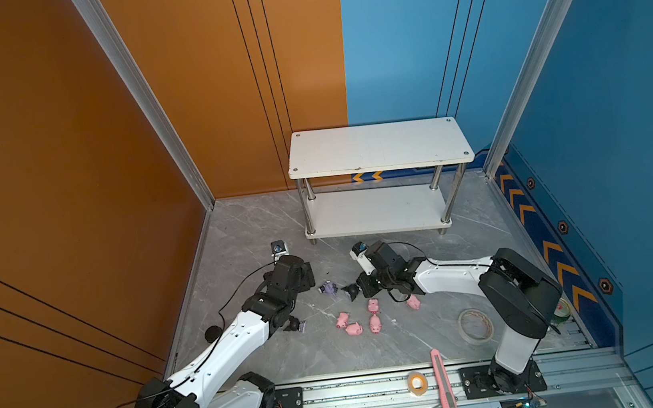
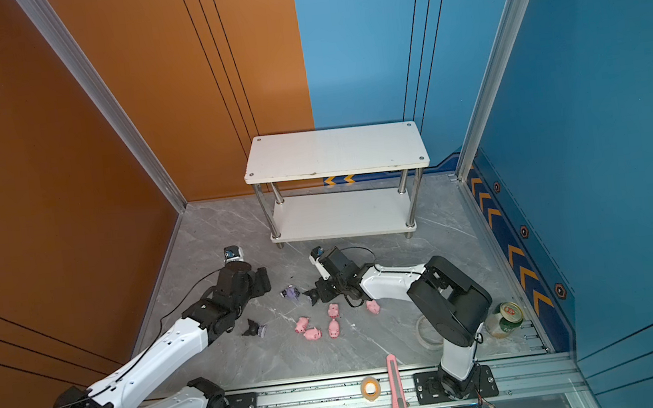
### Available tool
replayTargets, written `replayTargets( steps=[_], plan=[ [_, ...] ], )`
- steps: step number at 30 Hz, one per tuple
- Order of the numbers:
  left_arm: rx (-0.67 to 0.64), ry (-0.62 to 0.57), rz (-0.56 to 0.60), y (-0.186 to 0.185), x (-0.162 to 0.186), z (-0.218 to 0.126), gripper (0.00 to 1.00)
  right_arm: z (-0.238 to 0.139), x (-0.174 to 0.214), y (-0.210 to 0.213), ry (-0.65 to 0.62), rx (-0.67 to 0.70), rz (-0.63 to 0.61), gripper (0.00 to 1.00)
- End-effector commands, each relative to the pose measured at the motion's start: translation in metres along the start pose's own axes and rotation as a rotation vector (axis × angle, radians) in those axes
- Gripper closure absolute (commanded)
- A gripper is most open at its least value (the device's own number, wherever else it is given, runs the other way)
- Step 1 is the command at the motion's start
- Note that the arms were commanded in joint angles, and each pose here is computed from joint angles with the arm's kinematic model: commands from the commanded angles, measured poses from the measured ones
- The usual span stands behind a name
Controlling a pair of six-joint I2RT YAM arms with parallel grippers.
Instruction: Place and organize the plastic toys onto the shelf
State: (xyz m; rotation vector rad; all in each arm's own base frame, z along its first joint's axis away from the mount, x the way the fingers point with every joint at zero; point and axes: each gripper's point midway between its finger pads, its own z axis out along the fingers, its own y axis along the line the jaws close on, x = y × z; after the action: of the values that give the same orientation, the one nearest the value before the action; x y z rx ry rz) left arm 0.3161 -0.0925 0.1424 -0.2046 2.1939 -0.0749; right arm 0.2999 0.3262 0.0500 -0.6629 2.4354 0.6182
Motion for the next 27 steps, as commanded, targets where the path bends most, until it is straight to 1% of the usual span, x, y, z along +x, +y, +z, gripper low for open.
replayTargets(
  steps=[1,8,12,14,19,23,27],
  plan=[
    [0.011,-0.017,-0.010,-0.003,-0.011,-0.001,0.15,0.003,0.002,-0.013,0.020,0.052,0.034,1.00],
    [0.010,-0.014,-0.011,-0.003,-0.010,0.000,0.15,0.010,0.007,-0.032,0.041,0.073,0.084,1.00],
    [0.012,-0.016,-0.010,-0.003,-0.011,-0.001,0.15,0.015,0.008,-0.034,0.044,0.043,0.119,1.00],
    [0.010,-0.018,-0.009,-0.003,-0.011,-0.001,0.15,0.013,0.005,-0.049,0.032,0.056,0.153,1.00],
    [0.009,-0.017,-0.011,-0.002,-0.011,-0.002,0.15,0.011,0.003,-0.058,0.025,0.064,0.162,1.00],
    [0.011,-0.016,-0.011,-0.003,-0.011,-0.001,0.15,0.001,-0.005,-0.069,0.006,0.091,0.154,1.00],
    [0.013,-0.016,-0.010,-0.003,-0.011,-0.001,0.15,-0.021,-0.017,-0.076,-0.021,0.140,0.123,1.00]
  ],
)
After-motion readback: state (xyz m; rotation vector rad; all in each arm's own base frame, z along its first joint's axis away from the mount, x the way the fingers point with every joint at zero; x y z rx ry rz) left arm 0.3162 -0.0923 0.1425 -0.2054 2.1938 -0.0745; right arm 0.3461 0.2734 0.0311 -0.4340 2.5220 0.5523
